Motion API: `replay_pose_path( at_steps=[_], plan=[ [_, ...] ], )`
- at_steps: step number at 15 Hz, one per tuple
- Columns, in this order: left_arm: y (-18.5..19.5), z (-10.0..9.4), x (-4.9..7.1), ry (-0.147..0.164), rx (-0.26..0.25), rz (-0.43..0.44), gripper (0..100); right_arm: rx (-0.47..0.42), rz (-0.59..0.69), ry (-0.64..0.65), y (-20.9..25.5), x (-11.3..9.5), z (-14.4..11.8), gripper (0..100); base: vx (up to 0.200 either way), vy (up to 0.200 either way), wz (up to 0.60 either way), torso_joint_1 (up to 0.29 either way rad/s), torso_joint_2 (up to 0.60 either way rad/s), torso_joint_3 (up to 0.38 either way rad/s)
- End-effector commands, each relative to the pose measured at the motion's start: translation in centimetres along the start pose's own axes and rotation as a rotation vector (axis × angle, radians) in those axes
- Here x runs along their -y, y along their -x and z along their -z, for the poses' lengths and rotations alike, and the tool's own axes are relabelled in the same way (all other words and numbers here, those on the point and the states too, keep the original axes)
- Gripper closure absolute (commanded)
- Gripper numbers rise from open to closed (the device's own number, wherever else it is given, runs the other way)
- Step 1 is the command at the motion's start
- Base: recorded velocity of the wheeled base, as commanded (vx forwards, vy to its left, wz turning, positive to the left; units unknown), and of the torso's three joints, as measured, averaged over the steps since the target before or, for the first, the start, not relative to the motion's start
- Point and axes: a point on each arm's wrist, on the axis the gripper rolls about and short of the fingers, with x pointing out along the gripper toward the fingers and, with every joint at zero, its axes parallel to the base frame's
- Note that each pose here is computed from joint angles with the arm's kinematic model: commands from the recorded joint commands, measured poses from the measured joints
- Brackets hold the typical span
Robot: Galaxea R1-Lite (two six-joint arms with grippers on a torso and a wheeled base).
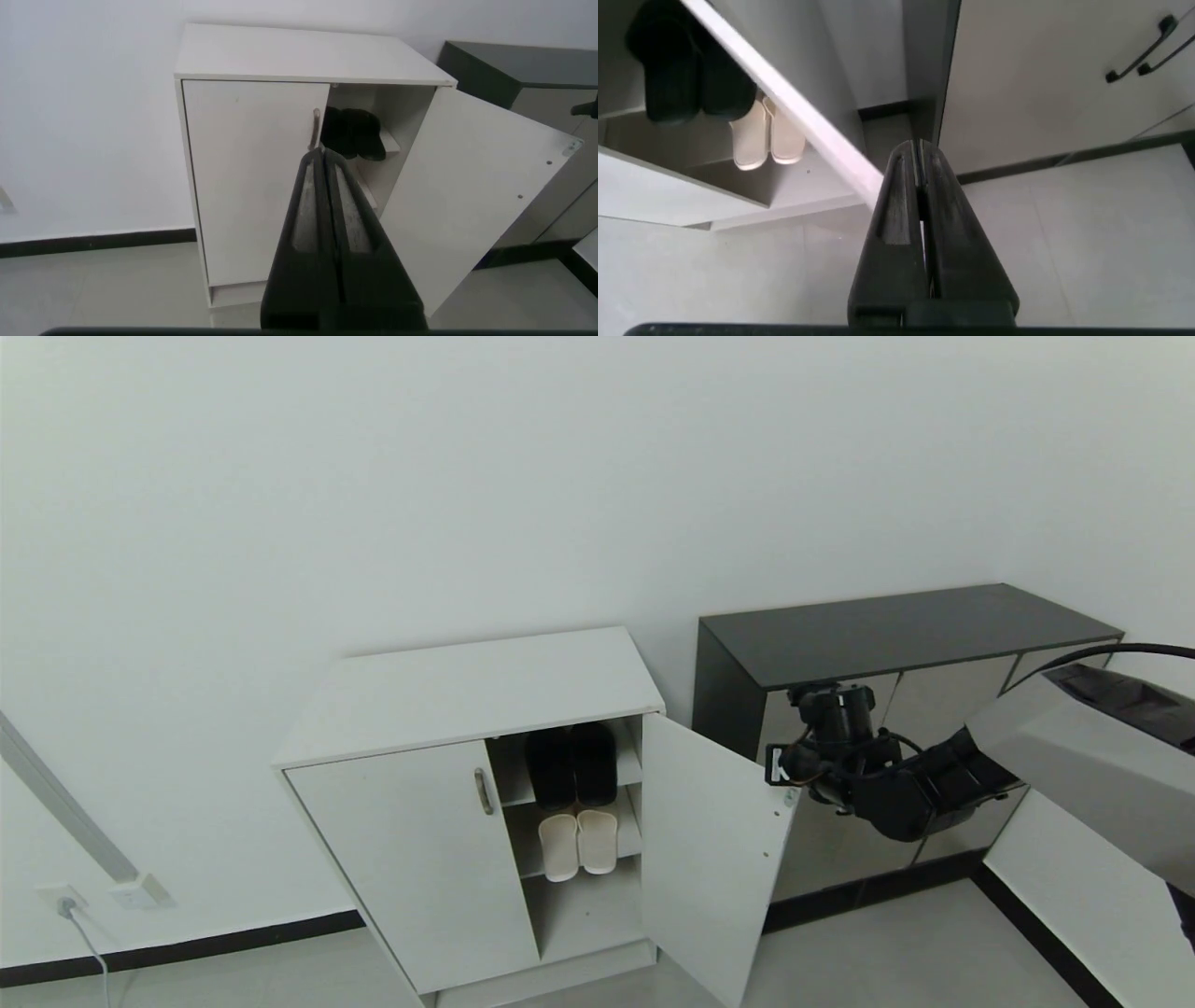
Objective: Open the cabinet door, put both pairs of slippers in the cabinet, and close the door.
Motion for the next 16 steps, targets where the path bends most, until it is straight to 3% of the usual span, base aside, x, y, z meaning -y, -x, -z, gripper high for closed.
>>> replay_pose_path(
  at_steps=[1, 11, 16],
  plan=[
    [0.0, 0.0, 0.0, 0.0, -0.002, -0.001, 100, -0.017, 0.004, 0.004, -0.5, 0.0, 0.7, 100, 0.0, 0.0, 0.0, 0.0, 0.0, 0.0],
    [0.0, 0.0, 0.0, 0.0, 0.0, 0.0, 100, -0.036, -0.012, 0.02, -0.2, -0.9, 1.5, 100, 0.0, 0.0, 0.0, 0.0, 0.0, 0.0],
    [0.0, 0.0, 0.0, 0.0, -0.002, -0.001, 100, -0.044, -0.126, 0.088, 3.8, -5.7, 3.8, 100, 0.0, 0.0, 0.0, 0.0, 0.0, 0.0]
  ],
)
